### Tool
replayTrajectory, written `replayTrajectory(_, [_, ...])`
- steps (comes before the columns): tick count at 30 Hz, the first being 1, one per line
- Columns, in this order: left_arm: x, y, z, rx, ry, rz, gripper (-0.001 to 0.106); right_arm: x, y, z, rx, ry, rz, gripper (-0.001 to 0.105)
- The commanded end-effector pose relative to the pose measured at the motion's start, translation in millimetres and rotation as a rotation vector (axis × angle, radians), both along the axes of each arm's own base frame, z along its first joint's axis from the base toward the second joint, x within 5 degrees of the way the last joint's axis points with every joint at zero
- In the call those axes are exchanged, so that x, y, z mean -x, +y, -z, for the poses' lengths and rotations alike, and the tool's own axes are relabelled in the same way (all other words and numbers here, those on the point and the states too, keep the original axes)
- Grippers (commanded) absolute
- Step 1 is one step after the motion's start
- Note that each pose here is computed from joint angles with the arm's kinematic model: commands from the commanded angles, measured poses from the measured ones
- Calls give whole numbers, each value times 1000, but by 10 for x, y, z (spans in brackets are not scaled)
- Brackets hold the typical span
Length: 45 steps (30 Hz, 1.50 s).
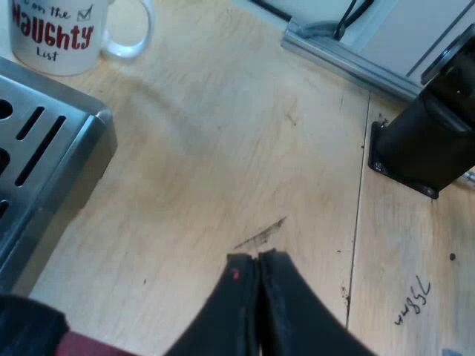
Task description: Put the handle in the coffee machine
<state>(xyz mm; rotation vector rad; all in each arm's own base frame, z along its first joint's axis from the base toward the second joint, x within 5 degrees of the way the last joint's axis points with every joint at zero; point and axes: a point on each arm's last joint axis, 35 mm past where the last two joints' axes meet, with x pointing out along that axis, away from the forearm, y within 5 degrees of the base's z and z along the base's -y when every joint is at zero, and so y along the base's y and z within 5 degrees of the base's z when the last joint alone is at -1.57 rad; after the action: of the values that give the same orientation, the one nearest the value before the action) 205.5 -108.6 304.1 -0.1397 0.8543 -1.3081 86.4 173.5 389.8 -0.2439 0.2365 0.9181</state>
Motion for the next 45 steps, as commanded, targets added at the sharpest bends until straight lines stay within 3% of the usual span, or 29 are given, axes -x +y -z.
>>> replayTrajectory(1, [4, 13, -39, 20, -13, 4, 0, 1, -22, -51, -18, -10, 1, 69])
replayTrajectory(5, [39, 82, -84, 14, -22, -24, 0, 1, -22, -51, -18, -10, 1, 69])
replayTrajectory(9, [156, 243, -188, -50, -67, -115, 0, 1, -22, -51, -18, -10, 1, 69])
replayTrajectory(17, [346, 422, -261, -154, -111, -195, 0, 1, -22, -51, -18, -10, 1, 69])
replayTrajectory(21, [459, 504, -371, -158, -166, -256, 0, 1, -22, -51, -18, -10, 1, 69])
replayTrajectory(25, [563, 551, -445, -209, -232, -316, 0, 2, -22, -51, -18, -10, -1, 69])
replayTrajectory(28, [692, 594, -517, -231, -284, -356, 0, 5, -30, -24, 2, 5, 0, 69])
replayTrajectory(32, [821, 624, -560, -230, -296, -371, 0, 13, -45, 25, 27, 48, 8, 69])
replayTrajectory(33, [872, 637, -570, -232, -293, -381, 2, 24, -67, 84, 62, 95, 18, 69])
replayTrajectory(35, [921, 652, -580, -240, -297, -392, 6, 36, -87, 132, 102, 124, 14, 69])
replayTrajectory(37, [978, 686, -582, -273, -303, -424, 21, 51, -102, 150, 128, 151, -13, 69])
replayTrajectory(40, [1017, 726, -582, -289, -299, -455, 47, 57, -111, 136, 134, 155, -15, 69])
replayTrajectory(45, [1042, 777, -598, -297, -289, -497, 76, 20, -140, 63, 115, 152, 5, 69])
